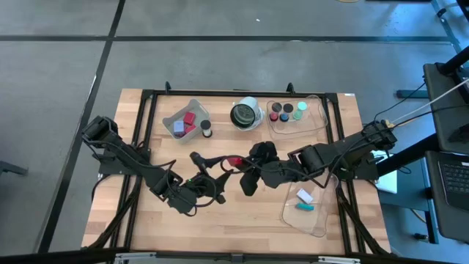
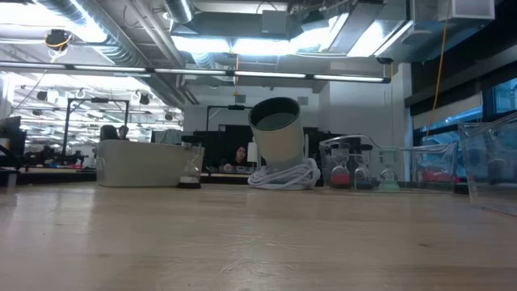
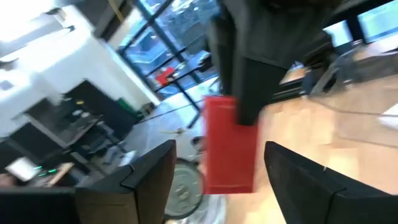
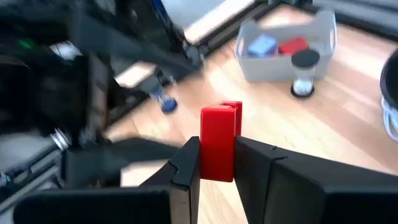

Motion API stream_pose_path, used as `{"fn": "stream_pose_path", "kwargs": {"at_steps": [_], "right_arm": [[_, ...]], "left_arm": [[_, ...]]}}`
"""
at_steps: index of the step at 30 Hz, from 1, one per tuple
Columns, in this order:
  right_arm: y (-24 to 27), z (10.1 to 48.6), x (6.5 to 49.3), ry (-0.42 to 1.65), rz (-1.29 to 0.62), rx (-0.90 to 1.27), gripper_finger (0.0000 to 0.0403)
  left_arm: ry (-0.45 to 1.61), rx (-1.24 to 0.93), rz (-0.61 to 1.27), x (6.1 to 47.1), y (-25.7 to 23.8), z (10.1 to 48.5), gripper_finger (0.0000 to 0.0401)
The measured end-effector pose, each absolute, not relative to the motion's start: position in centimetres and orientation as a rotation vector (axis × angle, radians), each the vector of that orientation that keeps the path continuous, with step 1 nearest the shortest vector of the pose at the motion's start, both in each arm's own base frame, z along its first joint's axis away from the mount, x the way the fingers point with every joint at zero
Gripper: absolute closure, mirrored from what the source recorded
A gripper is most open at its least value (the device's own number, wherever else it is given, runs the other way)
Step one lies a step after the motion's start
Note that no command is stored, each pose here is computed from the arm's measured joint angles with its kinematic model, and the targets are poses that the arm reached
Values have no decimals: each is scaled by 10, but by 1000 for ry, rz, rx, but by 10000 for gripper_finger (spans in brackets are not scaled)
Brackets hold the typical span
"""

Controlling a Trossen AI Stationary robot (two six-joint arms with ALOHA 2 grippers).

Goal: Pick & Place Office items
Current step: Put the red digital clock into the bottom transparent bin

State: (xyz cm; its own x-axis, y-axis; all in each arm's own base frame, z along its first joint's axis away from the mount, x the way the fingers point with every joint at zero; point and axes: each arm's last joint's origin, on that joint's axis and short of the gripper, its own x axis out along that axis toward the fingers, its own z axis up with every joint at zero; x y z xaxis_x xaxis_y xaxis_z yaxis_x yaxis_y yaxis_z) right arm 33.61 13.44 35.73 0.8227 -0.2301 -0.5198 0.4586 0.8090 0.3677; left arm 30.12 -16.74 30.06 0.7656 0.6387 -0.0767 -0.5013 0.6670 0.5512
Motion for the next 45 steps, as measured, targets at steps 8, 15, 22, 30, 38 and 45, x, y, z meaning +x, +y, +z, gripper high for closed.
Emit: {"fn": "stream_pose_path", "kwargs": {"at_steps": [8,15,22,30,38,45], "right_arm": [[133,337,318,784,-405,576,332],[152,326,288,1009,-468,598,332],[174,321,258,1156,-561,667,332],[190,318,226,1247,-720,691,331],[188,290,210,1321,-903,653,331],[179,250,196,1486,-1030,578,331]], "left_arm": [[268,524,905,289,-173,303,135],[228,428,810,289,-176,298,134],[331,262,379,300,-171,282,134],[451,108,109,308,-164,273,134],[466,98,122,307,-163,271,134],[502,80,130,303,-164,268,134]]}}
